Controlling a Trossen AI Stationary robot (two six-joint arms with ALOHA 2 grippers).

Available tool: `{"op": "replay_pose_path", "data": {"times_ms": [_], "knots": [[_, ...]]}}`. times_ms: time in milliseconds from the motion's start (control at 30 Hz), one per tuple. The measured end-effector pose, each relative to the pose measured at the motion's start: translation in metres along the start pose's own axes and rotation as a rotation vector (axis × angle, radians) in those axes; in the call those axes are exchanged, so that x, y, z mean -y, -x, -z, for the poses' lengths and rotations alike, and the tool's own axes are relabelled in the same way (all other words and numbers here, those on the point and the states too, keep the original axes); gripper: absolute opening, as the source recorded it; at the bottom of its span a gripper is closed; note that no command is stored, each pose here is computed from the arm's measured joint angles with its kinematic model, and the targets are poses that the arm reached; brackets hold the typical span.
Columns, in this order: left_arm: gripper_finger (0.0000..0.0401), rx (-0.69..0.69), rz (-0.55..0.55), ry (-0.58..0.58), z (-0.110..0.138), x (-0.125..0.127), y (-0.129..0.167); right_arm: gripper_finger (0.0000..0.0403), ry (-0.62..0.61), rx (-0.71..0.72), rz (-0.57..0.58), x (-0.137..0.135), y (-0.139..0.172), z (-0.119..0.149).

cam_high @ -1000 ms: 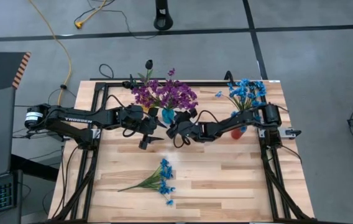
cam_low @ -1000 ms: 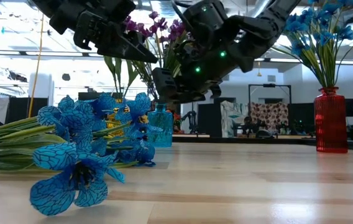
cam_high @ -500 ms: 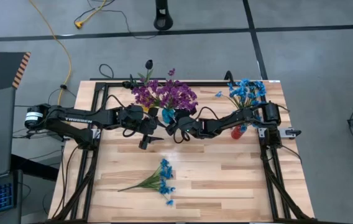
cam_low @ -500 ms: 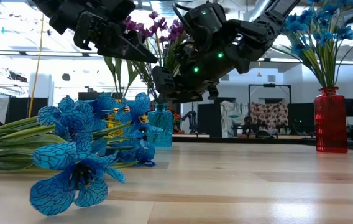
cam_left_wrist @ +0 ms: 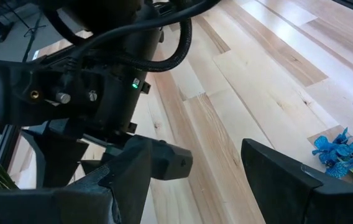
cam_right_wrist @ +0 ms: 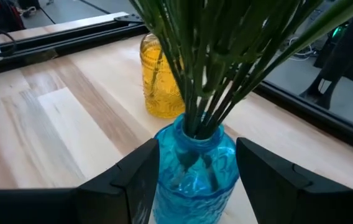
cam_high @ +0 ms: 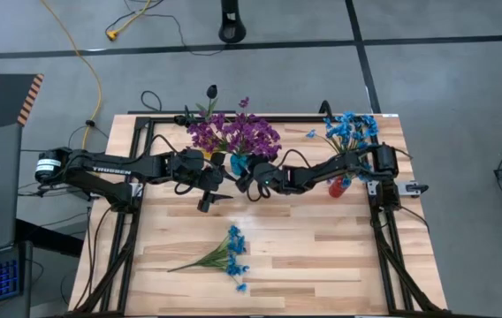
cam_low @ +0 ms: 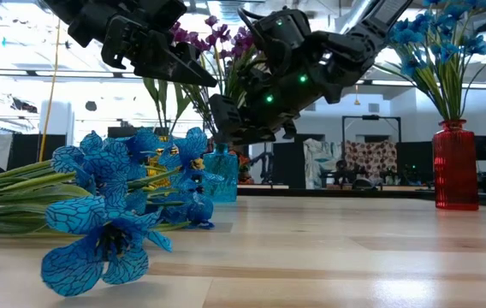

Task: Sort flowers into vase by color
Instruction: Put the violet flower into the blue vase

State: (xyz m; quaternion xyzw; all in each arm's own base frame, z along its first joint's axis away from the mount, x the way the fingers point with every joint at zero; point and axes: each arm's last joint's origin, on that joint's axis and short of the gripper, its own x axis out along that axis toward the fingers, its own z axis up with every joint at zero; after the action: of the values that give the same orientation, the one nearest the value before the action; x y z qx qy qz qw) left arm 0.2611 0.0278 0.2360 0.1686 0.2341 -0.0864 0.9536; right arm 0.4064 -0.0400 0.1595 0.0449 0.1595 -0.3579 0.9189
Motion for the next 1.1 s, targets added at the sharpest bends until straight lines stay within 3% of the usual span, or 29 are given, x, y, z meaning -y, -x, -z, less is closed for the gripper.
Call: {"op": "replay_pose_path", "data": {"times_ms": [733,1100], "knots": [[0.0235,0.0,0.001,-0.001,0.0,0.0,0.0,0.0238,-0.016,-0.038,-0.106,0.015,-0.013,-0.003],[0.0235,0.0,0.001,0.0,0.0,0.0,0.0,0.0224,-0.022,-0.041,-0.107,0.019,-0.016,-0.004]]}}
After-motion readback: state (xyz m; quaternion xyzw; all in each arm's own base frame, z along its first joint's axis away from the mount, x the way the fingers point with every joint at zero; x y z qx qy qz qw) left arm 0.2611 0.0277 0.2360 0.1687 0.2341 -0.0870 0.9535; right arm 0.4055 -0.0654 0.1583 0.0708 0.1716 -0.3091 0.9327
